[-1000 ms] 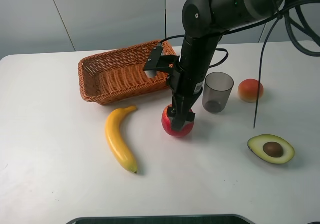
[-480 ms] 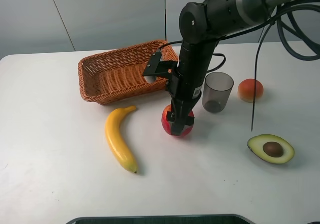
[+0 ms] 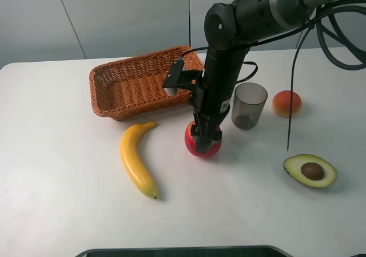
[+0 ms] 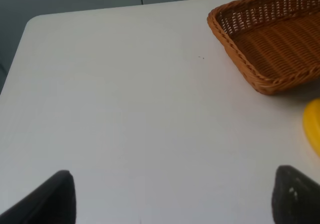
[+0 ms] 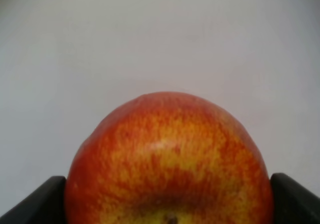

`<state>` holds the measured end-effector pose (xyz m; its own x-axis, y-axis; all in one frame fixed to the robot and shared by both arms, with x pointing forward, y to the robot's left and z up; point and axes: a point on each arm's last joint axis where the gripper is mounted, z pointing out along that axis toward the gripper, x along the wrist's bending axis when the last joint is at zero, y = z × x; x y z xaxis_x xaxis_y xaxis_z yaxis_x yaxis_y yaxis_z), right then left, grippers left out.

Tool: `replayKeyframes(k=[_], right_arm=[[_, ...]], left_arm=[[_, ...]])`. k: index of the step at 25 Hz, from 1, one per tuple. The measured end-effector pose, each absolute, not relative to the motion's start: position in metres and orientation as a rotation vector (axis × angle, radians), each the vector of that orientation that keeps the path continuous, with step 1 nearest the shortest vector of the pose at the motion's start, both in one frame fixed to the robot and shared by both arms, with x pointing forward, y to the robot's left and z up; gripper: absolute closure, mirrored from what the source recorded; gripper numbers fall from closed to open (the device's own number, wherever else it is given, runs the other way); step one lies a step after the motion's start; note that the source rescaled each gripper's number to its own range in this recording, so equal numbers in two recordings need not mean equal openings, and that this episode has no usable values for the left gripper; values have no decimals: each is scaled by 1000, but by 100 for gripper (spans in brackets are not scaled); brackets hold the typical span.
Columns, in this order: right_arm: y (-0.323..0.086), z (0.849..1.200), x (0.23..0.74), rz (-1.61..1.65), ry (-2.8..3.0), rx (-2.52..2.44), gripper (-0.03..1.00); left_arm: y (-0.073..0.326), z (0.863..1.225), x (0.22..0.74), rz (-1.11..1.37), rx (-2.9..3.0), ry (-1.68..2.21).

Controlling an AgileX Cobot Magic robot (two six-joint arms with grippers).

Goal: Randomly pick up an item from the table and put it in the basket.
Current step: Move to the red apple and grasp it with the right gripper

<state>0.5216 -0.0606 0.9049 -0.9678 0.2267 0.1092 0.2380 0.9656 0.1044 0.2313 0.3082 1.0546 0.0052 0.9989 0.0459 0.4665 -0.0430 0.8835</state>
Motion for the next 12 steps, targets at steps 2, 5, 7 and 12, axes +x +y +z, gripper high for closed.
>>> replayKeyframes(k=[2,5,7,12], right_arm=[[-61,905,522,-178,-3019,-358,93],[-61,905,522,-178,-3019,-358,93],[-61,905,522,-178,-3019,-358,93],[-61,905,522,-178,-3019,-358,93]], left_arm=[[308,1055,231,978,1592,1541],[308,1055,231,978,1592,1541],[308,1055,231,978,1592,1541],[308,1055,231,978,1592,1541]])
